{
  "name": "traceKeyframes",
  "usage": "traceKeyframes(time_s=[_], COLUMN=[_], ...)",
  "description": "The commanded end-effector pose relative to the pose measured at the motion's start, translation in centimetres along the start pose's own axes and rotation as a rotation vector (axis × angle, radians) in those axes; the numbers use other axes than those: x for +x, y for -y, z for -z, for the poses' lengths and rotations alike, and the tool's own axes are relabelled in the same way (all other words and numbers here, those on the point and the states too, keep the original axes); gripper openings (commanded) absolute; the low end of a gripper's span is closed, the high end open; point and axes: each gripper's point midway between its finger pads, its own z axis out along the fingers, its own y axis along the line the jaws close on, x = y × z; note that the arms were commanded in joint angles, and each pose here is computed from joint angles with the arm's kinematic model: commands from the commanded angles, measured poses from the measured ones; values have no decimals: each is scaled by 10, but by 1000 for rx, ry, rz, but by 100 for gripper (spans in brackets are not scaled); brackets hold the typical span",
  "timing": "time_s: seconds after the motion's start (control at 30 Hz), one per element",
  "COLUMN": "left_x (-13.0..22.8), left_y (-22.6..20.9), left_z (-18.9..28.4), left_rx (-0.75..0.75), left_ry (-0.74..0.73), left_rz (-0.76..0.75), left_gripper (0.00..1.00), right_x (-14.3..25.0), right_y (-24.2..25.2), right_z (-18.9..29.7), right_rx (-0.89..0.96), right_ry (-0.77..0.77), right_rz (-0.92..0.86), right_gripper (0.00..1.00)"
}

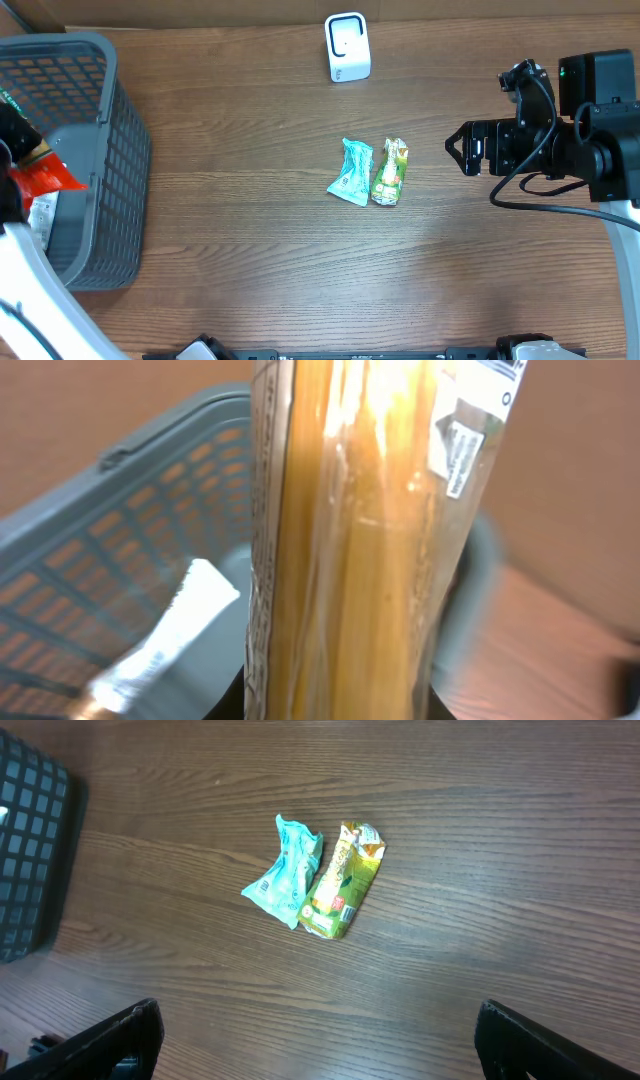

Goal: Scan the item barcode
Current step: 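Reach into the basket and grasp the red-capped pasta package with left gripper, then lift the pasta package out and lay it beside the pouches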

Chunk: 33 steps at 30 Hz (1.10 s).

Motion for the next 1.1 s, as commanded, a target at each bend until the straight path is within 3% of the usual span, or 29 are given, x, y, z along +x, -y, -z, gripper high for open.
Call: traceKeyframes(time_s=[0.0,0.3,0.7,0.97,1.07], left_x=[-12,94,287,393,408], left_y=[64,163,230,265,262], left_z=[72,82,-14,-58,-61], left_rx=[280,576,398,375,353], left_ry=[89,-272,-593,-816,-876], left_rz=[-2,-146,-402,-422,-396], left_gripper=[4,4,4,4,32], right_x=[-6,-6,-6,-6,-6], right_y=[-3,-3,-3,-3,-3], right_z=[4,4,4,4,4], right_rx=[0,0,0,0,0], right_ry=[21,21,21,21,21], right_rz=[19,20,20,20,20], right_gripper=[100,100,100,100,100])
